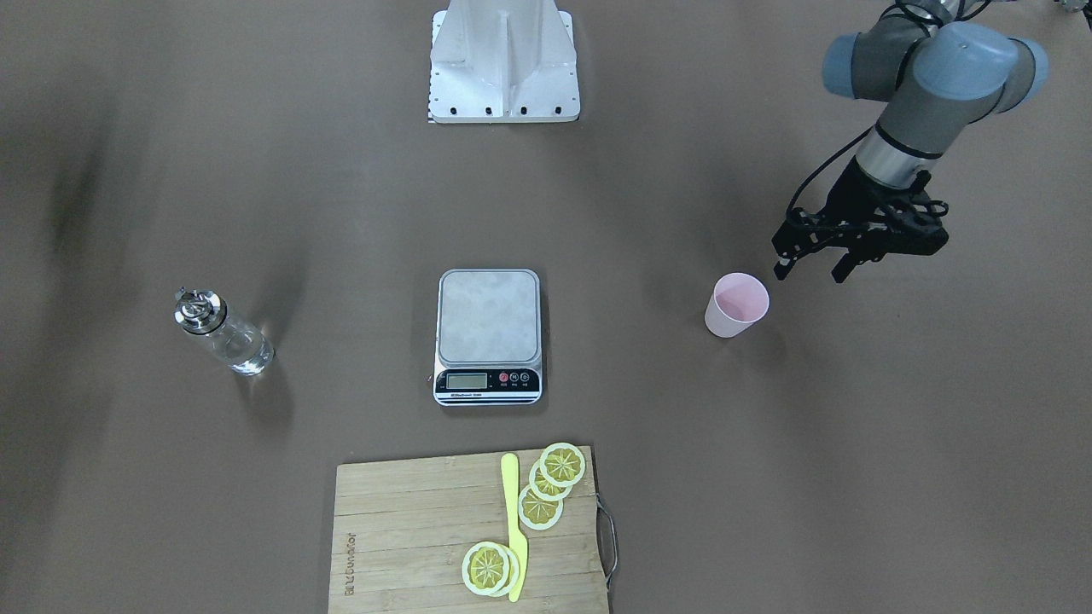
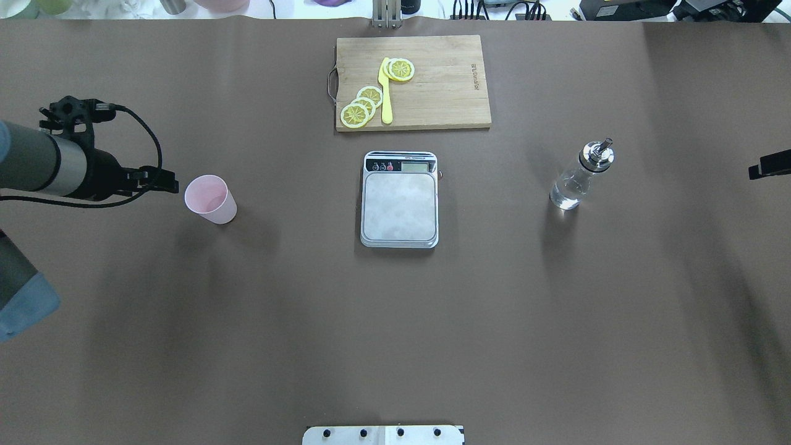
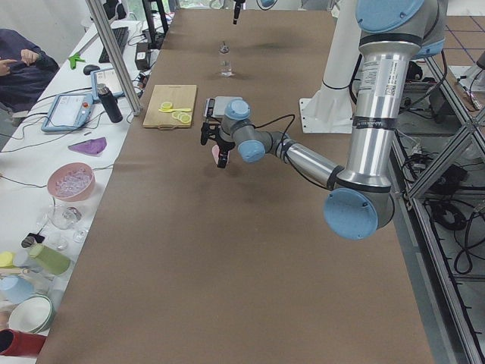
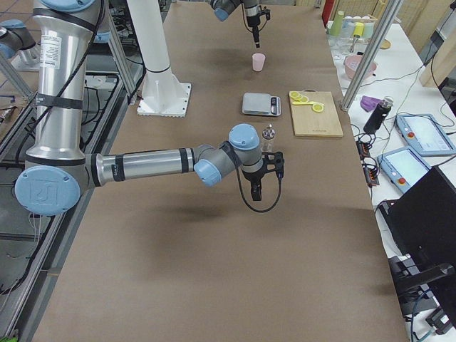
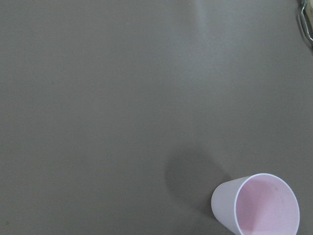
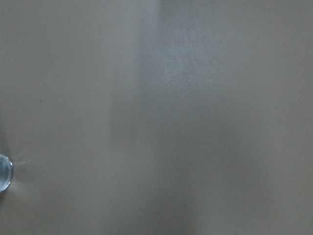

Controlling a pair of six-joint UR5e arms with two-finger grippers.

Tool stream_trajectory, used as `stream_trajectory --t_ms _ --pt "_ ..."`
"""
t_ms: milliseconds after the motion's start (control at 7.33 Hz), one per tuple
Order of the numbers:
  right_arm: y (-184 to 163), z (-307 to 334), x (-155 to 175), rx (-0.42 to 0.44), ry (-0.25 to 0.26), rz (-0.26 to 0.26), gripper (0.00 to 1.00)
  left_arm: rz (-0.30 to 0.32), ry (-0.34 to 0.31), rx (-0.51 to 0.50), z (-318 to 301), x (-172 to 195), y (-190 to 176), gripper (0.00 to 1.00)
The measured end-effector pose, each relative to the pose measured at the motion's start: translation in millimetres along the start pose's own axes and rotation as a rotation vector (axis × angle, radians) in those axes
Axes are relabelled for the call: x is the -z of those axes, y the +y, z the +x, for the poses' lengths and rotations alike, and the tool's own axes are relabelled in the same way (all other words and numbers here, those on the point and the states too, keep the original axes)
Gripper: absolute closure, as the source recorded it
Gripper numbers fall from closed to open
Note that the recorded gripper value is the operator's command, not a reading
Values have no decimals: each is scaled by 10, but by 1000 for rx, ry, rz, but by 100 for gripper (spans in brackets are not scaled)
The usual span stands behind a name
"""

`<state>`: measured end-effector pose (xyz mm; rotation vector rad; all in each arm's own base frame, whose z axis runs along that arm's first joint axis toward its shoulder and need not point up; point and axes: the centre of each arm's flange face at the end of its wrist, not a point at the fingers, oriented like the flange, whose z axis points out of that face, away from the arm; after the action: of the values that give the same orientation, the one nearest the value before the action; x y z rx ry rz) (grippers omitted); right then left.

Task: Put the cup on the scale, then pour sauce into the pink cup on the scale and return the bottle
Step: 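Reach the left gripper toward the pink cup and grasp it, then carry the pink cup with the left gripper onto the scale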

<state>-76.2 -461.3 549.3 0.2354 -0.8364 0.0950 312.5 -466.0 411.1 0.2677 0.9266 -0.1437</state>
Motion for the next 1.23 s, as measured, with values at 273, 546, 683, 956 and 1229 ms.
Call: stream_trajectory --t_ms 273,546,683,956,1229 --pt "5 2 -3 2 1 -1 0 0 -21 -6 177 -191 1 57" --pt "1 0 -4 3 0 0 0 -8 -23 -17 256 -278 28 87" --pt "-1 -1 -5 4 0 0 0 -11 -23 -18 280 -299 40 100" --pt "-5 -2 -7 4 1 0 0 -11 -22 -18 308 -307 43 100" --pt "-9 2 -12 4 2 0 0 -5 -13 -20 349 -261 35 100"
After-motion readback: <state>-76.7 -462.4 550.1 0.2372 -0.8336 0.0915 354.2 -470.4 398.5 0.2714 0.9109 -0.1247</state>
